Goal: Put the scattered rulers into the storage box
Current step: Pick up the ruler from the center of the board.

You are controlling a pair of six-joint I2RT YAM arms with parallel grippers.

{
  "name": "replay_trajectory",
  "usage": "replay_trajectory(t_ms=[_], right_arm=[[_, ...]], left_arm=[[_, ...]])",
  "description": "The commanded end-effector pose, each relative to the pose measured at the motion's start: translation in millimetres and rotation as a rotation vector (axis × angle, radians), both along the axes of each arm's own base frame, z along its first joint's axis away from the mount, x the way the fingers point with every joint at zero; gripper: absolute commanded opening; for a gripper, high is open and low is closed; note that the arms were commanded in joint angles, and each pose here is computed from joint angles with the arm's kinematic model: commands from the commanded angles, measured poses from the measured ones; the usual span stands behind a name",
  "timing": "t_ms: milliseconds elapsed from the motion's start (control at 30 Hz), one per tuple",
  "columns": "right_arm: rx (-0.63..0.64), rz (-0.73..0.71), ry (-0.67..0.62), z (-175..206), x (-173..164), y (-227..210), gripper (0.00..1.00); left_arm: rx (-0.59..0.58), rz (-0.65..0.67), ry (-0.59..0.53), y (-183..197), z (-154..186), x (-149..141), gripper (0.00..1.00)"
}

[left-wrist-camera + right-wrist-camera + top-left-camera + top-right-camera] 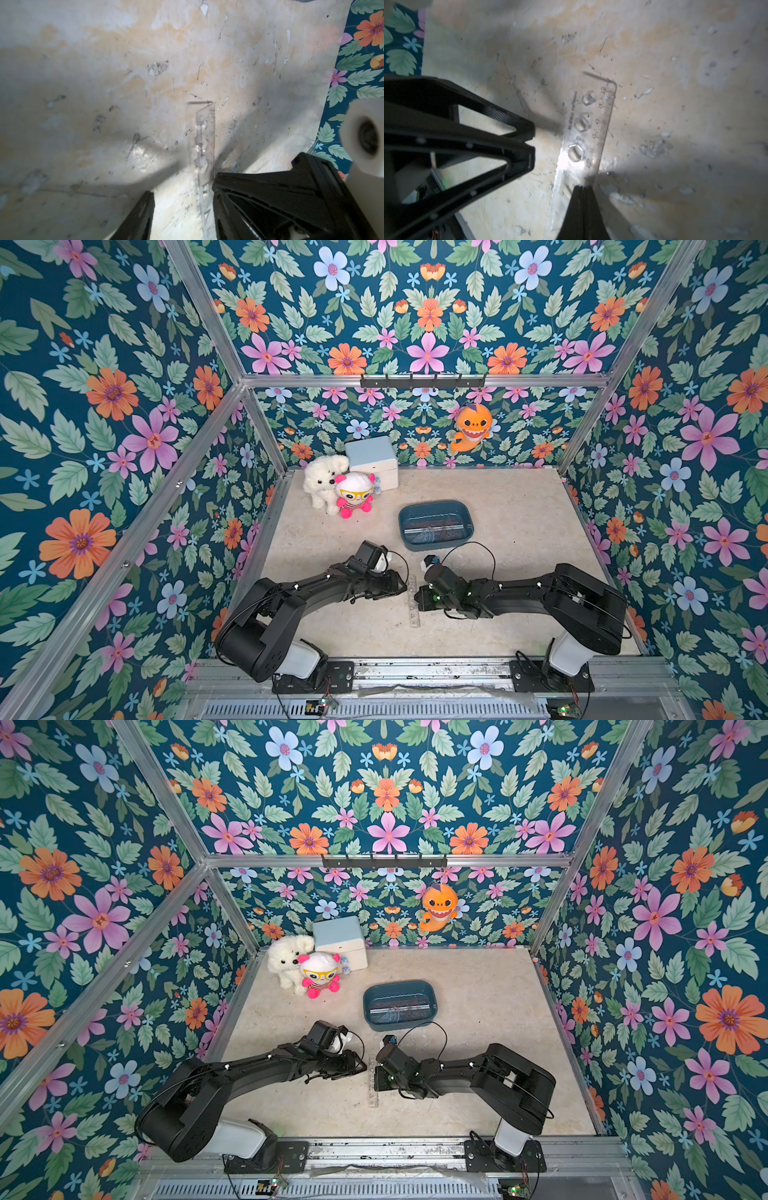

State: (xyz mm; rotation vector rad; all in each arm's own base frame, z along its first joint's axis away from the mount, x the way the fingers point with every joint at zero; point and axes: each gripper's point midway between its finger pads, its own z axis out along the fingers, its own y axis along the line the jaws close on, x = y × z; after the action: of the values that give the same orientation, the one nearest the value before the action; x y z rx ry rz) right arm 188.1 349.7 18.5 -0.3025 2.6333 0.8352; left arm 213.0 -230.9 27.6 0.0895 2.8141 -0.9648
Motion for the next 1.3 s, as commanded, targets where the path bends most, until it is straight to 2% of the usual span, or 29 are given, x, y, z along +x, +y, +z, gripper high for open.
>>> replay_trajectory(t_ms=[0, 500, 700, 833, 1100, 1267], right_arm=[[0.002, 0.008, 0.012, -4, -2, 2, 0.0], [-0.017, -0.003, 0.035, -18, -4, -6, 0.0], [-0.02, -0.005, 0.043, -24, -3, -7, 0.0], [-0.02, -0.007, 0.048, -26, -3, -8, 0.0], [-0.015, -0.006, 0.05, -26, -3, -8, 0.0], [0.029, -0.003, 0.027, -2, 1, -10, 0.0]], left_arm=[[0.09, 0.012, 0.063, 16, -20, -13, 0.52], [0.074, -0.004, 0.114, 8, -34, -26, 0.5], [0.072, -0.008, 0.124, 7, -37, -30, 0.44], [0.066, -0.017, 0.121, 3, -36, -32, 0.37], [0.072, -0.043, 0.125, -3, -40, -35, 0.13], [0.075, -0.076, 0.106, -8, -32, -31, 0.0]])
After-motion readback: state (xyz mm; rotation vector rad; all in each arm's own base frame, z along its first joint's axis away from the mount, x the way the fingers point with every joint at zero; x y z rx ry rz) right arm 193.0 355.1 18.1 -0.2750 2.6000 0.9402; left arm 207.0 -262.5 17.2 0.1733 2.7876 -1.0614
